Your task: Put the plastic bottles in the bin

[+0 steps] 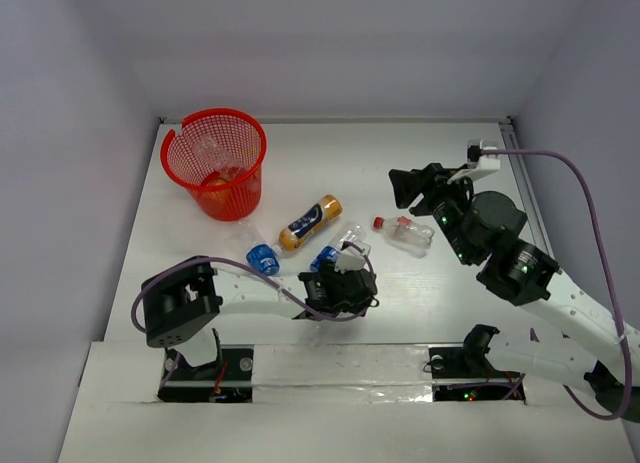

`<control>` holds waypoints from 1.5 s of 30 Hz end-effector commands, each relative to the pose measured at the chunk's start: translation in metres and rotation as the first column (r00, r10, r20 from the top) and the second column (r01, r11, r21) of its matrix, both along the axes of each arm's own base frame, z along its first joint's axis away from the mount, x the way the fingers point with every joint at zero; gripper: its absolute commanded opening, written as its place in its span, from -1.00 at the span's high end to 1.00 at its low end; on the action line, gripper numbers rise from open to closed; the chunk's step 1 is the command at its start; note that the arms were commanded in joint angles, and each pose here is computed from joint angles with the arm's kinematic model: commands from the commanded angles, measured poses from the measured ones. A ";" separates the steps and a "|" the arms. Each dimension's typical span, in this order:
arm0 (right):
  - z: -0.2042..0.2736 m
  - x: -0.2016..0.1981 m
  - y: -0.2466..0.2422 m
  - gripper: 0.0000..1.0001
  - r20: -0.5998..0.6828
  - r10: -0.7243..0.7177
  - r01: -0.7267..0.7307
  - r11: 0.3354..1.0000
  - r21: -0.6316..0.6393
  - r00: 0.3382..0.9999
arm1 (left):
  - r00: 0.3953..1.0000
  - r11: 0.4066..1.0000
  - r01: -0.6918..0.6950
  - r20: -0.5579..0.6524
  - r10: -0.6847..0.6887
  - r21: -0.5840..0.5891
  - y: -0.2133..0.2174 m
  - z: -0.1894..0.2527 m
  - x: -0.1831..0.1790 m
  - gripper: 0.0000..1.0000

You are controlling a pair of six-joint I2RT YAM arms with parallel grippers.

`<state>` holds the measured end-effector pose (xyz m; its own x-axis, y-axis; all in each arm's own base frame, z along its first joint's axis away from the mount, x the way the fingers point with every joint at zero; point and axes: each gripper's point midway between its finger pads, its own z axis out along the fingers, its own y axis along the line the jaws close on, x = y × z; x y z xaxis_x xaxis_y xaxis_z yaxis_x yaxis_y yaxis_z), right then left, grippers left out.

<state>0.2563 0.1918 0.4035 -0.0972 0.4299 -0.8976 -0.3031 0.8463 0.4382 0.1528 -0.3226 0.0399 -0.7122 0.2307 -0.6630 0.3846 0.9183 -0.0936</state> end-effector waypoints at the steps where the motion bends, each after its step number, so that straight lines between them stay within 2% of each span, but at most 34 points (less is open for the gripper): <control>1: -0.003 0.000 -0.006 -0.18 -0.008 -0.015 0.015 1.000 0.009 1.000 | 1.000 1.000 0.028 0.006 -0.028 -0.004 -0.007 -0.002 -0.001 -0.49; 2: -0.006 -0.001 -0.005 -0.22 -0.014 -0.009 0.009 1.000 0.003 1.000 | 0.999 0.999 0.039 0.007 -0.039 -0.003 -0.009 -0.002 -0.001 -0.47; 5: -0.009 -0.008 -0.013 -0.25 -0.024 -0.009 0.009 1.000 0.009 1.000 | 0.999 0.999 0.045 0.011 -0.045 -0.006 -0.013 -0.004 0.000 -0.15; 7: -0.011 -0.012 -0.019 -0.25 -0.028 -0.015 0.015 1.000 0.008 1.000 | 0.999 0.999 0.044 0.017 -0.044 -0.027 -0.015 0.001 0.000 -0.02; 11: -0.010 -0.022 -0.038 -0.25 -0.030 -0.041 0.041 0.999 0.006 0.999 | 0.997 0.988 0.070 0.049 -0.064 -0.135 -0.029 0.035 -0.001 0.11; 14: -0.001 -0.030 -0.052 -0.25 -0.010 -0.059 0.059 0.998 0.024 0.998 | 0.993 0.961 0.101 0.085 -0.082 -0.257 -0.039 0.079 -0.002 0.12; 18: 0.001 -0.034 -0.054 -0.25 0.001 -0.041 0.041 0.999 0.025 0.999 | 0.979 0.894 0.146 0.194 -0.067 -0.423 -0.036 0.167 0.001 0.12; 21: -0.007 -0.031 -0.047 -0.23 -0.003 -0.027 0.027 1.000 -0.005 1.000 | 0.957 0.875 0.127 0.291 0.016 -0.467 -0.015 0.229 0.024 0.12; 22: -0.010 -0.030 -0.044 -0.21 -0.010 -0.018 0.018 1.000 -0.014 1.000 | 0.946 0.872 0.096 0.316 0.069 -0.480 -0.003 0.245 0.041 0.12; 25: -0.020 -0.027 -0.031 0.07 -0.022 0.019 -0.020 1.000 -0.019 1.000 | 0.902 0.847 0.077 0.399 0.166 -0.525 0.028 0.300 0.076 0.12; 26: -0.019 -0.027 -0.027 0.35 -0.017 0.032 -0.032 0.999 -0.008 0.999 | 0.871 0.829 0.038 0.425 0.246 -0.558 0.050 0.324 0.101 0.12; 27: -0.022 -0.028 -0.019 0.48 -0.019 0.069 -0.069 0.998 -0.004 0.997 | 0.844 0.826 0.027 0.456 0.283 -0.563 0.066 0.338 0.112 0.12; 28: -0.032 -0.026 -0.009 0.69 -0.036 0.092 -0.092 0.996 -0.010 0.995 | 0.821 0.818 0.008 0.470 0.323 -0.575 0.079 0.348 0.124 0.12; 29: -0.031 -0.028 0.006 0.77 -0.023 0.159 -0.159 0.987 0.004 0.987 | 0.772 0.797 -0.031 0.492 0.402 -0.603 0.105 0.368 0.144 0.12; 31: -0.046 -0.029 0.029 0.89 -0.035 0.243 -0.243 0.970 -0.005 0.969 | 0.719 0.784 -0.055 0.521 0.461 -0.619 0.128 0.386 0.161 0.12; 34: -0.063 -0.031 0.079 0.90 -0.052 0.401 -0.401 0.916 -0.001 0.915 | 0.612 0.758 -0.129 0.550 0.568 -0.639 0.172 0.412 0.191 0.12; 35: -0.075 -0.029 0.105 0.90 -0.069 0.448 -0.450 0.893 -0.010 0.891 | 0.551 0.753 -0.157 0.576 0.604 -0.639 0.187 0.424 0.197 0.12; 38: -0.082 -0.028 0.146 0.85 -0.089 0.497 -0.502 0.864 -0.042 0.863 | 0.422 0.733 -0.260 0.609 0.672 -0.629 0.234 0.435 0.225 0.12; 39: -0.107 -0.020 0.166 0.84 -0.149 0.499 -0.514 0.854 -0.083 0.854 | 0.407 0.728 -0.293 0.609 0.681 -0.619 0.243 0.430 0.238 0.12; 40: -0.115 -0.017 0.177 0.82 -0.166 0.502 -0.522 0.846 -0.109 0.848 | 0.360 0.708 -0.335 0.610 0.706 -0.622 0.268 0.432 0.248 0.12; 42: -0.133 -0.009 0.208 0.73 -0.213 0.511 -0.546 0.823 -0.160 0.833 | 0.328 0.692 -0.371 0.610 0.721 -0.619 0.286 0.429 0.269 0.12; 44: -0.149 -0.006 0.225 0.54 -0.258 0.507 -0.559 0.805 -0.199 0.822 | 0.257 0.662 -0.409 0.617 0.744 -0.628 0.313 0.433 0.279 0.12; 45: -0.155 0.000 0.230 0.46 -0.270 0.489 -0.547 0.809 -0.214 0.829 | 0.252 0.661 -0.429 0.621 0.742 -0.616 0.318 0.426 0.288 0.12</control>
<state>0.2498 0.3946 0.2129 -0.4843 -0.0236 -0.8746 -0.6167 0.7183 0.3221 0.4339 -0.0267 0.4319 0.1751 -0.3297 -0.9277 -0.1974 0.9114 -0.3611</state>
